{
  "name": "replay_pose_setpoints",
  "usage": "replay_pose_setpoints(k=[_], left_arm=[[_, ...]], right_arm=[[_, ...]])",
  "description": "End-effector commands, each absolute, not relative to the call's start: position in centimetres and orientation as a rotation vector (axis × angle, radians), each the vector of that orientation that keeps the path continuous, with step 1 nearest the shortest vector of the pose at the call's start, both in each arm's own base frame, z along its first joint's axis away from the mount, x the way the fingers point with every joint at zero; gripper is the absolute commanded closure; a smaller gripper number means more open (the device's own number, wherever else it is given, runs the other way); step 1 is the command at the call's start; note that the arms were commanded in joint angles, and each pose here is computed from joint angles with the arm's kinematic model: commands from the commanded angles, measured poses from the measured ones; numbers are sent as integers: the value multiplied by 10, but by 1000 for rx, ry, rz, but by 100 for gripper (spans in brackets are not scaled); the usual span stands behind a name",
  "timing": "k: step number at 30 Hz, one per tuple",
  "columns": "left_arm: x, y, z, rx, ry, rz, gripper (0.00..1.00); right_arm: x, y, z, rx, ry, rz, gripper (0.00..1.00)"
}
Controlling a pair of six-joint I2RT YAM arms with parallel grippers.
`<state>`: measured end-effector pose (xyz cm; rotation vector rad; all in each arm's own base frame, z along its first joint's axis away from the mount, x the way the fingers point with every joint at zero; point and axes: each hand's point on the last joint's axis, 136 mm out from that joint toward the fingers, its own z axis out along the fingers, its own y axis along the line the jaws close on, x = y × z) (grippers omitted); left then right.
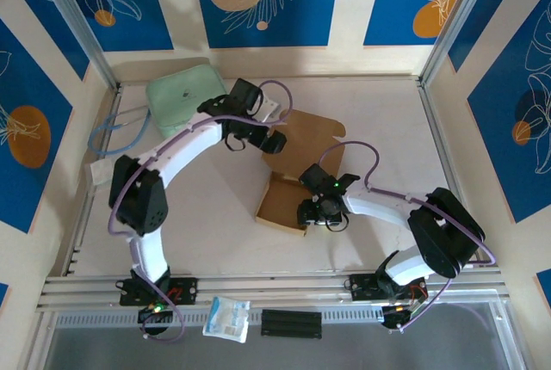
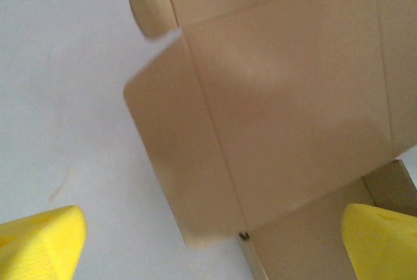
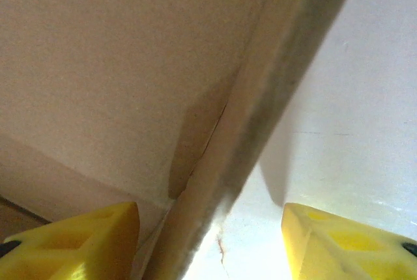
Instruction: Fold the paper box
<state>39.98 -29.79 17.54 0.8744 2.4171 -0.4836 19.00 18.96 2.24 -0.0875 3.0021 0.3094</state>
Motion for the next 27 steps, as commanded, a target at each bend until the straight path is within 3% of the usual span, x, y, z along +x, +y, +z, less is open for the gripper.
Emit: replay_pose_setpoints(k=[1,12,23,24,27], left_arm=[[418,-306,174,990,2385,-553,0],[420,-331,152,1136,2520,-772,3],[410,-328,147,1161,2559,-798,40],[410,-325,144,1171,2566,-772,40],[425,-312,136,1157,2575,-607,27]], right_arm=[[190,187,24,-130,2984,314,40],[183,185,22,-163,3002,321,40],[190,187,30,-179,2978,304,40],[191,187,30,-175,2978,302,40],[190,186,31,-176,2979,296,39]])
